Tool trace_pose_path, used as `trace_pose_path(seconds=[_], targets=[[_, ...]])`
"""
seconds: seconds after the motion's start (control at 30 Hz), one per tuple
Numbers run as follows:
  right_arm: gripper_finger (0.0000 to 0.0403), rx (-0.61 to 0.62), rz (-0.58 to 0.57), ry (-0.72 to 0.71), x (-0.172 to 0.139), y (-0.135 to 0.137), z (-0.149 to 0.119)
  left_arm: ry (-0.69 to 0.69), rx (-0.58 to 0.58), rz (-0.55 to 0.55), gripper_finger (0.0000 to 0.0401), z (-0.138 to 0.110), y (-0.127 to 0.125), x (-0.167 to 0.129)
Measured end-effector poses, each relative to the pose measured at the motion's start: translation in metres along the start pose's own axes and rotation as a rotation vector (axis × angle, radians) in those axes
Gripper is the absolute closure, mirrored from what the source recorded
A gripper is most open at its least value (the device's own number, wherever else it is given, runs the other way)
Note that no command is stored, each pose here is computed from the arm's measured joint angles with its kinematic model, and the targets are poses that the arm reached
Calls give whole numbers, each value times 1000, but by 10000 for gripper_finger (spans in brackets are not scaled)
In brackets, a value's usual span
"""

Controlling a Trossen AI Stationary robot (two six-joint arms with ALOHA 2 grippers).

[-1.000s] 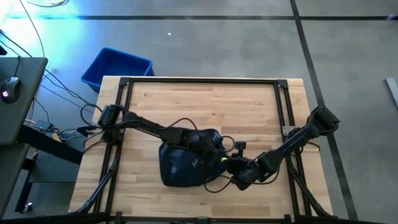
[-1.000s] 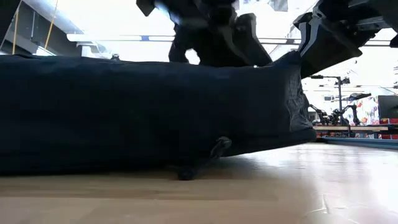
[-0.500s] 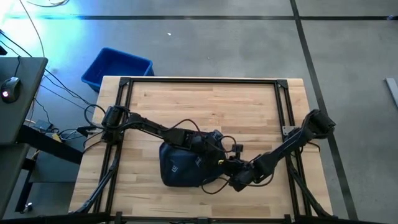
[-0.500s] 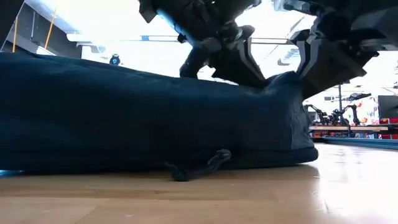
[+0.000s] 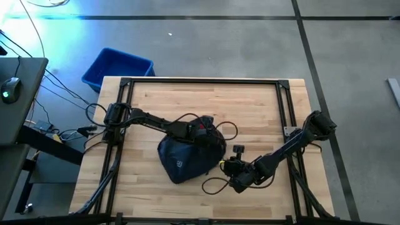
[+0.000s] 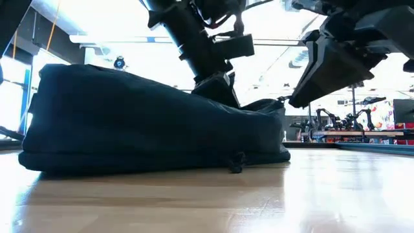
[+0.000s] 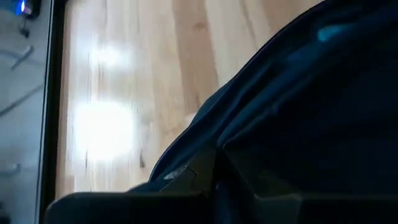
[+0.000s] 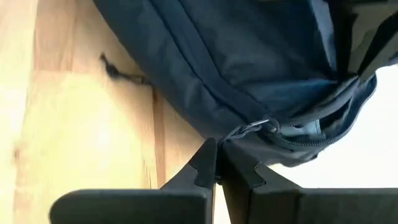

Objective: Unpack backpack
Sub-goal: Open the black backpack on the table

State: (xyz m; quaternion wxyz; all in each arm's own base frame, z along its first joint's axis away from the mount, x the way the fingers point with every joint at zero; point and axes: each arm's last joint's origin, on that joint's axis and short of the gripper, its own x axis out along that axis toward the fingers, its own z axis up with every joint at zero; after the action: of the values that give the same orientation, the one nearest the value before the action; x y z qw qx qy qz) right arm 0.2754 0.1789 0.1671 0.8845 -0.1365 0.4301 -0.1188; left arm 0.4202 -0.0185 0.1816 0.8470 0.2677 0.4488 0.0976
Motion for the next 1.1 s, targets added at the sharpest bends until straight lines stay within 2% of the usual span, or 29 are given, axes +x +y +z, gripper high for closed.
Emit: trace_pose_path(seconds=[0.27,0.5,0.7,0.83,0.97,1.1], targets=[[402,2,35,-43,34,9,7,22,-165,77,401,-1,6,-3],[403,7,81,-54,39,11,9,97,-217,278,401,-6,14,-14],[403,2,273,-244,34,21,32,161,-330,465,400,-17,35,-9],[403,21,278,-370,33,19,46,167,-353,458,400,-19,39,-8],[403,8,217,-362,32,20,43,165,-311,409,400,-18,40,-15],[403,-19,116,-322,30,22,35,124,-188,241,401,-8,26,-45]])
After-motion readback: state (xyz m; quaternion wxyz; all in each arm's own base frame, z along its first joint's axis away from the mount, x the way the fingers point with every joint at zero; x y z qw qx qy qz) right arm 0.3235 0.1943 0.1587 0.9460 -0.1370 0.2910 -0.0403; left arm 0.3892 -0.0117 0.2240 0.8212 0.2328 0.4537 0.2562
